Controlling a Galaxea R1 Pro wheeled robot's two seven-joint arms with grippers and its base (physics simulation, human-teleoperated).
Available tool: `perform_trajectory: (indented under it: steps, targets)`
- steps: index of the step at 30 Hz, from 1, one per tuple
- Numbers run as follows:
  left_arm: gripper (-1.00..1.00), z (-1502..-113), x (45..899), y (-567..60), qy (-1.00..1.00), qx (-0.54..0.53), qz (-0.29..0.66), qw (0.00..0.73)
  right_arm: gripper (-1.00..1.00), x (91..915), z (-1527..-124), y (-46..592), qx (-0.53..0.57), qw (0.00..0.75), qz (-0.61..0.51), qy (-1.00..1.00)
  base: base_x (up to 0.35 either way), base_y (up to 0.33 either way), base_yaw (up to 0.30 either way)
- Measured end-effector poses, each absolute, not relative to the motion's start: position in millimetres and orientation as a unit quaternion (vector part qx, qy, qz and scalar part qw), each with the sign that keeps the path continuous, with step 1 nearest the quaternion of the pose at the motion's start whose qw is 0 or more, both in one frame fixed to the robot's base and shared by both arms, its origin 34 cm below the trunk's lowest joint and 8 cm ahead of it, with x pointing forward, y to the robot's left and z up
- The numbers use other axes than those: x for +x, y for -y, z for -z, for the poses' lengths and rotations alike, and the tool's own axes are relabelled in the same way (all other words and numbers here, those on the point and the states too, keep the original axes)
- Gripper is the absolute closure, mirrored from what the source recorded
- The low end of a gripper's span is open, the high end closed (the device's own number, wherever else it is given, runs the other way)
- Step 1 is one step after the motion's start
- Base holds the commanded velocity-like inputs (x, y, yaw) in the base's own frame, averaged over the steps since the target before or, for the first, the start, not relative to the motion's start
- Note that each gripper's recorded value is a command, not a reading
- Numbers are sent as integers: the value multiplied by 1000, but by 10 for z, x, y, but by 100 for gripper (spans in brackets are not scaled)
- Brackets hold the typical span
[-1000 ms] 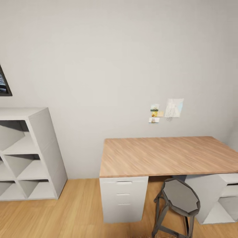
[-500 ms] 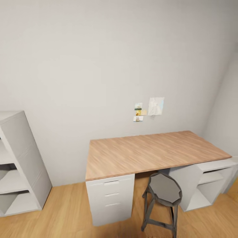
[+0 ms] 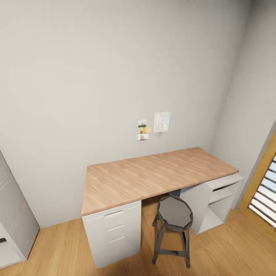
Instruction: Attach the digital camera to the camera tripod in the bedroom.
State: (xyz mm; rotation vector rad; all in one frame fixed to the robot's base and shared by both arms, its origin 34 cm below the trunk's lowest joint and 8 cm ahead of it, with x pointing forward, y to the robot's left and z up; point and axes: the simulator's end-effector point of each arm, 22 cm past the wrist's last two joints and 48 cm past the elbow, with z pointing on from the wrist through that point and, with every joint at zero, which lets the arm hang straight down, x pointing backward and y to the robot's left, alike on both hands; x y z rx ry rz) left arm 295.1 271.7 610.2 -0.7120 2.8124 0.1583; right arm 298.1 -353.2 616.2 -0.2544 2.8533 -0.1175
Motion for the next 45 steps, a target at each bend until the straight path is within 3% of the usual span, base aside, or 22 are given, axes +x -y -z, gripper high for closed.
perform_trajectory:
  steps: [45]
  targets:
    - [100,-6102,2949,-2717,-961,-243,-54,118,-100,2981,-6162,3532,-88,137,41,-986,0,0,-298]
